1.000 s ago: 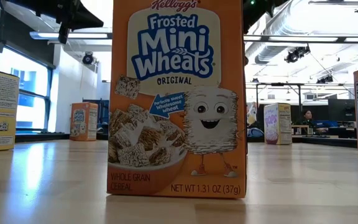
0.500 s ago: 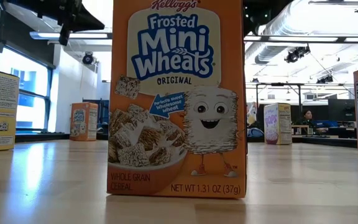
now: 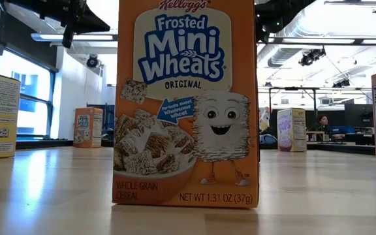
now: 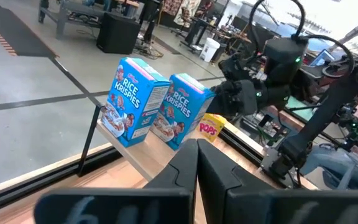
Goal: Stack cereal on shelf
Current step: Put the right blue cereal box on the shelf aligned with the blue cereal box, then put the blue cereal box on the shelf aligned with the blue cereal boxes
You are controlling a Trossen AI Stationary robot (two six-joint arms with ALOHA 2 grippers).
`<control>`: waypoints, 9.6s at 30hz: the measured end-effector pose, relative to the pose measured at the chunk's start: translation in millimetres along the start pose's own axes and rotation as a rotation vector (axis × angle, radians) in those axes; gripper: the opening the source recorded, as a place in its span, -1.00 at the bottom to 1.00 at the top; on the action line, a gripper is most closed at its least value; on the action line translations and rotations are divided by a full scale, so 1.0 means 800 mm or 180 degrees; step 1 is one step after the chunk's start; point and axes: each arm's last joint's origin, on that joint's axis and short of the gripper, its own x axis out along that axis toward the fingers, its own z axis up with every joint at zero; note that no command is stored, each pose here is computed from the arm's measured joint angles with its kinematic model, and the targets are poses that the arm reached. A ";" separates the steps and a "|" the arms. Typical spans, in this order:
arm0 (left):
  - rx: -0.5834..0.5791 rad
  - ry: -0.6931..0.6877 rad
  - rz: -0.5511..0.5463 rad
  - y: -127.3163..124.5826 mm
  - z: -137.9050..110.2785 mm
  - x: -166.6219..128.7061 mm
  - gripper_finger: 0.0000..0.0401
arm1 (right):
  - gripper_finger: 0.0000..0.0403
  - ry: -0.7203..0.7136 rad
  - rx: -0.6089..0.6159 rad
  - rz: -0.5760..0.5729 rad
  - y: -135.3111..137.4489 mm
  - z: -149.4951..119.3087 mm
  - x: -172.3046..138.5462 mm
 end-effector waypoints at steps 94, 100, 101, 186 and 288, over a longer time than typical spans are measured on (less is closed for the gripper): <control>0.0064 0.0230 0.0093 0.006 -0.007 0.021 -1.00 | -0.93 -0.0022 -0.1125 -0.0128 -0.004 0.004 0.047; 0.0063 0.0230 0.0093 0.006 -0.007 0.021 -1.00 | -0.93 -0.0067 -0.1124 -0.0098 -0.002 0.006 0.047; 0.0063 0.0230 0.0093 0.006 -0.007 0.021 -1.00 | -0.93 -0.0062 -0.1152 -0.0100 -0.002 0.006 0.047; 0.1276 0.5268 0.0132 -0.327 -0.157 -0.081 0.38 | -1.00 0.0115 -0.1716 0.0890 -0.108 -0.026 -0.239; 0.1051 0.5679 -0.0057 -0.318 -0.200 -0.091 0.56 | -1.00 0.0145 -0.1678 0.0957 -0.107 -0.026 -0.239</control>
